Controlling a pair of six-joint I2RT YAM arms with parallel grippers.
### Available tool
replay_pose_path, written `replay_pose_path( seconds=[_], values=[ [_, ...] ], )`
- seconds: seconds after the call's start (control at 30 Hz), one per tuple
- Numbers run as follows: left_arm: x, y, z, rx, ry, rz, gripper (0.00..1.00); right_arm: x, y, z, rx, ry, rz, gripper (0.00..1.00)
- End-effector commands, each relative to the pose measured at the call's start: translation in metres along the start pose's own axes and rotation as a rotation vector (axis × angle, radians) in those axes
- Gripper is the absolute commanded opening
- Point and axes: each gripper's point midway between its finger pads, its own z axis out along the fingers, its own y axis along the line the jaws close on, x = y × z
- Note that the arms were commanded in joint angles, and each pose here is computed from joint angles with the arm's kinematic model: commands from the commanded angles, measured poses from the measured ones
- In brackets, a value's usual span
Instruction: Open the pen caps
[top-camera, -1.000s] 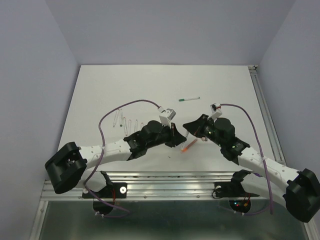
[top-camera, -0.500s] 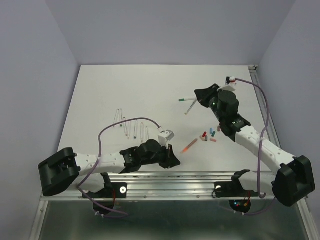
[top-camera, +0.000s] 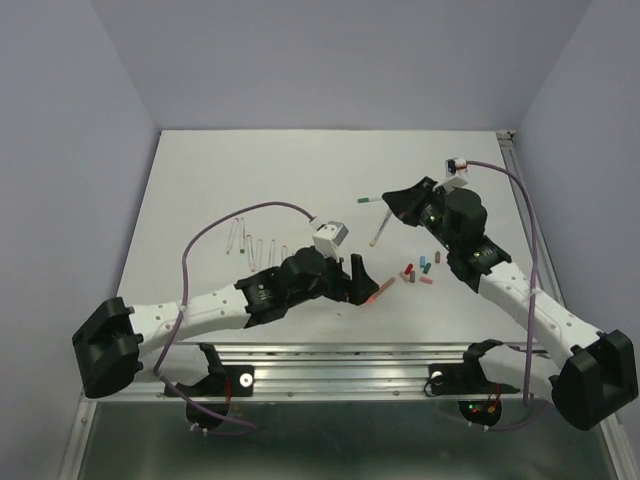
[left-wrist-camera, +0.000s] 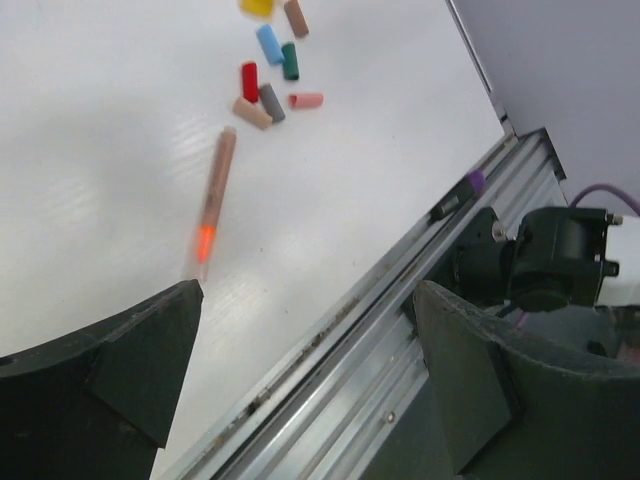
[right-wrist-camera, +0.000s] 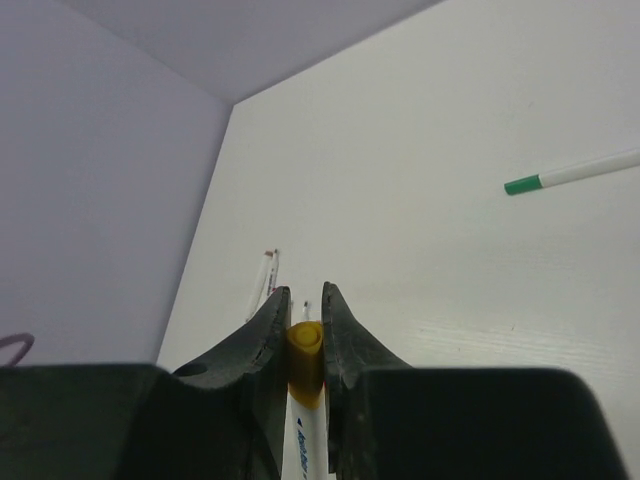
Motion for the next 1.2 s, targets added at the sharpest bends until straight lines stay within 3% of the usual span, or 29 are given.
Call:
replay_pose_path(
  seconds=[0.0, 0.23, 0.4, 0.43, 0.53, 0.6, 0.63, 0.67, 0.8, 0.9, 0.97, 1.17],
  values=[
    [-0.035, 0.01, 0.002, -0.07, -0.083, 0.062, 0.99, 0.029, 0.012, -0.022, -0.099, 0.121, 0.039, 0.01],
    [-0.076, 0.001, 0.016, -0.064, -0.168, 0.089, 0.99, 0.074, 0.03, -0.047, -0.282, 0.3, 0.158, 0.01],
    [-0.085, -0.008, 0.028, -0.018, -0.172, 0.106, 0.94, 0.078, 0.035, -0.053, -0.308, 0.305, 0.176, 0.01],
    [-0.087, -0.009, 0.031, -0.018, -0.172, 0.106, 0.78, 0.078, 0.036, -0.054, -0.314, 0.304, 0.176, 0.01],
    [-0.089, -0.013, 0.036, 0.0, -0.159, 0.107, 0.56, 0.077, 0.037, -0.055, -0.321, 0.3, 0.182, 0.01],
    [-0.086, -0.013, 0.041, 0.003, -0.143, 0.11, 0.35, 0.076, 0.039, -0.054, -0.328, 0.3, 0.178, 0.01],
    [-0.087, -0.014, 0.042, 0.004, -0.144, 0.108, 0.23, 0.077, 0.038, -0.052, -0.323, 0.304, 0.177, 0.01],
    [-0.086, -0.012, 0.042, -0.005, -0.14, 0.106, 0.0, 0.076, 0.038, -0.051, -0.318, 0.3, 0.174, 0.01],
    [-0.085, -0.01, 0.035, -0.001, -0.154, 0.102, 0.0, 0.069, 0.027, -0.037, -0.243, 0.261, 0.117, 0.01],
    [-0.077, -0.003, 0.024, 0.004, -0.167, 0.083, 0.0, 0.052, 0.005, -0.021, -0.096, 0.184, 0.051, 0.01],
    [-0.063, 0.006, 0.017, 0.001, -0.161, 0.058, 0.0, 0.038, -0.012, -0.011, 0.008, 0.116, 0.019, 0.01],
    [-0.003, 0.018, 0.0, 0.05, -0.067, -0.015, 0.0, -0.011, -0.027, 0.013, 0.063, -0.018, -0.023, 0.01]
  ],
)
